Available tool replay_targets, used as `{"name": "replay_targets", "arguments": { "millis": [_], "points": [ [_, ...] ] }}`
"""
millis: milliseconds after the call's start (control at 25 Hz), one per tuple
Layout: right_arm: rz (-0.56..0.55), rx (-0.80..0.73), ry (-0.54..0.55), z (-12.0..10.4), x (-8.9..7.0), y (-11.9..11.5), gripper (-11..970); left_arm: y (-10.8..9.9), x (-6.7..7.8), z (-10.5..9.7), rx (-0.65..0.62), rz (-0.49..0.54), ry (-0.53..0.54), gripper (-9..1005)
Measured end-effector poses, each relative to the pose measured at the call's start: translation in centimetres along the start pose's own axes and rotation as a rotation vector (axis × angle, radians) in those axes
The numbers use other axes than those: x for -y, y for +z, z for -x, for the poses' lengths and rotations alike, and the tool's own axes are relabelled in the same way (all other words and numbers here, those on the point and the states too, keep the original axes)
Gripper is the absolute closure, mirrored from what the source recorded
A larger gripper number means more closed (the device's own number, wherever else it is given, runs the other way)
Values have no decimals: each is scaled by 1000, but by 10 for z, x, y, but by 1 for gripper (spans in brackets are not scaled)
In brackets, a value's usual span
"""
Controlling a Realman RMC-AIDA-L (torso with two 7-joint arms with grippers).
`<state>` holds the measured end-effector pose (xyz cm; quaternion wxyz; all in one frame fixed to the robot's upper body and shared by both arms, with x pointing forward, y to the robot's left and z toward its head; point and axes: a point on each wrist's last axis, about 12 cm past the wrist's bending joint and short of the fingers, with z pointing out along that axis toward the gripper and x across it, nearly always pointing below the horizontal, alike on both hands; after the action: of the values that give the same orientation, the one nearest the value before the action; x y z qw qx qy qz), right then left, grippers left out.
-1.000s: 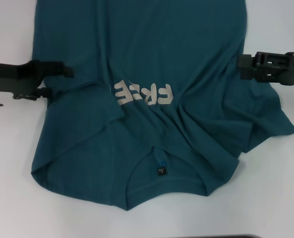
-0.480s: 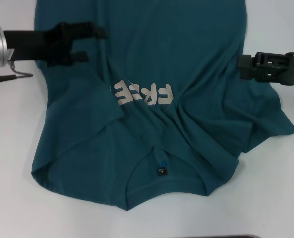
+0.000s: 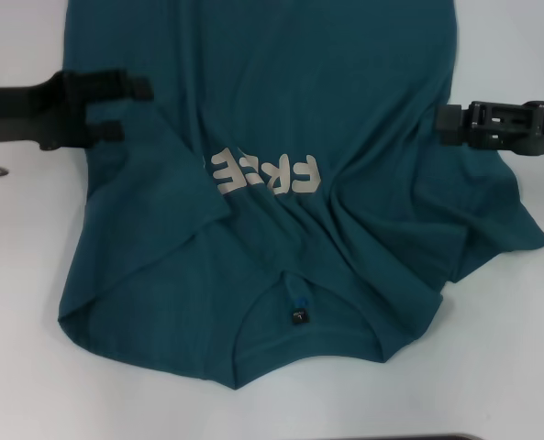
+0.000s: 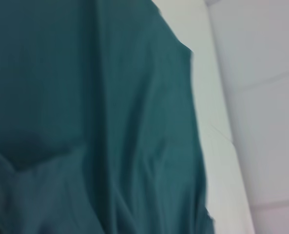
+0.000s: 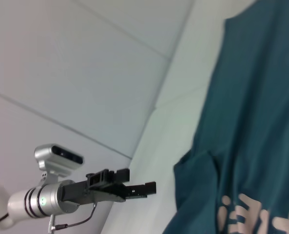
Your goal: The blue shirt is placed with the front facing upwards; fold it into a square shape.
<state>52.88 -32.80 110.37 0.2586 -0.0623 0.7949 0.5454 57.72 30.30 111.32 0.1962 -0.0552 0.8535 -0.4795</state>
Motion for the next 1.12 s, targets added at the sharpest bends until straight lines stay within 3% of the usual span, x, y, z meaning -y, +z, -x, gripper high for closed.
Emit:
{"name": "replay_targets", "arguments": {
  "millis": [200,400,640,840,1120],
  "points": [
    [74,43,-120,-2,-7,5,45,-20,0,-23,-86,-87,158,45],
    [81,53,-96,5,-8,0,44,-31,-11,-45,-76,-106,162,44],
    [-106,-1,68,29,1,-38,45,-52,-21,-51,26,-158,33,44],
    [-278,-85,145,35,5,-72,52,-60,-24,-51,69,-175,7,44],
    [-355,-156,188,26,11,-81,62,-60,-23,-50,80,-174,7,44]
  ]
}}
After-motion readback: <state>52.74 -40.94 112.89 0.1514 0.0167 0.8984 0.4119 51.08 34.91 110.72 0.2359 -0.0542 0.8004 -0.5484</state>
